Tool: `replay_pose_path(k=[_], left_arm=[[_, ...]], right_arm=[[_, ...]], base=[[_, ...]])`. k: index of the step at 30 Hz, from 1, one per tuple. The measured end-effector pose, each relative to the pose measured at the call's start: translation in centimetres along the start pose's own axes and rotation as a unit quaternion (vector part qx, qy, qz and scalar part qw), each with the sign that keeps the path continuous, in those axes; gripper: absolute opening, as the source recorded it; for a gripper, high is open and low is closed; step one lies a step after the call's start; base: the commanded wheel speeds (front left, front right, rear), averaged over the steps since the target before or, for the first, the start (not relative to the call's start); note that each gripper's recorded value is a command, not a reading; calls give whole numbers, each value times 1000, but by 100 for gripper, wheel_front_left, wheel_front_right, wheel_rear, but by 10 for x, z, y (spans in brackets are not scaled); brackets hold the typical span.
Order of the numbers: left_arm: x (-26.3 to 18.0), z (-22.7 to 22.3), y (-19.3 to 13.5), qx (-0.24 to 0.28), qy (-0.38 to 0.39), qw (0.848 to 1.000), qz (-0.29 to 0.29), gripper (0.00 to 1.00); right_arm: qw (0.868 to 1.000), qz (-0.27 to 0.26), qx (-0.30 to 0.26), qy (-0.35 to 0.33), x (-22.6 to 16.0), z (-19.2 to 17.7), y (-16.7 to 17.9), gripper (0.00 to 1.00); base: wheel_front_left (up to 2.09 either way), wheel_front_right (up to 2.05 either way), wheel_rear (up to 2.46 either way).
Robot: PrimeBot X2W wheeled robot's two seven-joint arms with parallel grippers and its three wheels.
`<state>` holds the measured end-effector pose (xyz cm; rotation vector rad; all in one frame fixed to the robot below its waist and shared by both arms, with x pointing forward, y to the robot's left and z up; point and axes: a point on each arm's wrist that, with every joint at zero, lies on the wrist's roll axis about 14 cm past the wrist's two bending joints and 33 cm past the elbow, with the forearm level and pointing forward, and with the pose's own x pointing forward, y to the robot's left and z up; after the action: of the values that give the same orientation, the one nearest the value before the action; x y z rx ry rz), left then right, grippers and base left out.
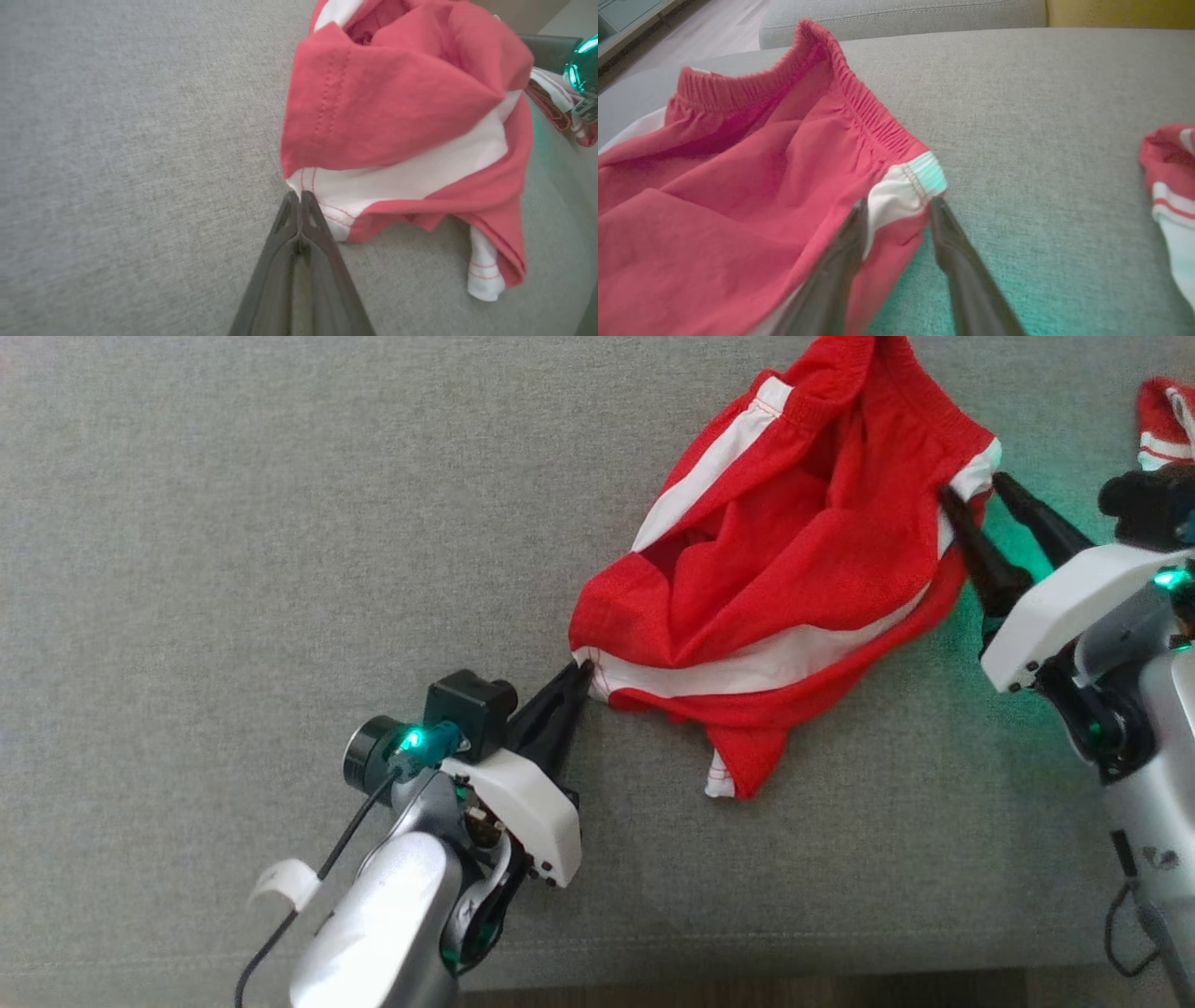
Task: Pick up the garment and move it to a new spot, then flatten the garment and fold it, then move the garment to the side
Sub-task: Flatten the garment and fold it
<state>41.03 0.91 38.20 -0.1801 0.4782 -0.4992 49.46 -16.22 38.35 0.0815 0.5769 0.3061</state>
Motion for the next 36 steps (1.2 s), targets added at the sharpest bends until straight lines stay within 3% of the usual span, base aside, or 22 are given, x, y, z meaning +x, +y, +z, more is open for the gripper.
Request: replay_pose_path(k=[7, 13, 17, 21, 26, 29, 32, 36], left_arm=[[-3, 24, 5, 17, -60, 998, 16, 0], [-24, 95, 9, 56, -187, 980, 35, 0], [-52, 151, -1, 90, -280, 955, 32, 0], [-88, 205, -16, 120, -368, 922, 24, 0], [-142, 278, -44, 175, -484, 857, 7, 0], [-170, 307, -64, 198, -530, 825, -7, 0], [-186, 322, -75, 207, -550, 809, -15, 0], [-180, 325, -77, 211, -539, 815, -21, 0]], right_arm=[[997, -1, -1, -76, -11, 34, -1, 0], [984, -4, 16, -177, -50, 73, 4, 0], [964, -15, 8, -265, -91, 114, 4, 0], [931, -31, -27, -363, -144, 167, 9, 0], [881, -50, -77, -464, -218, 220, 25, 0], [859, -64, -100, -498, -255, 237, 31, 0], [847, -71, -107, -516, -277, 245, 36, 0], [851, -72, -102, -510, -280, 245, 36, 0]], base=[[0, 0, 0], [0, 0, 0], [0, 0, 0], [0, 0, 0], [0, 0, 0], [0, 0, 0], [0, 0, 0], [0, 0, 0]])
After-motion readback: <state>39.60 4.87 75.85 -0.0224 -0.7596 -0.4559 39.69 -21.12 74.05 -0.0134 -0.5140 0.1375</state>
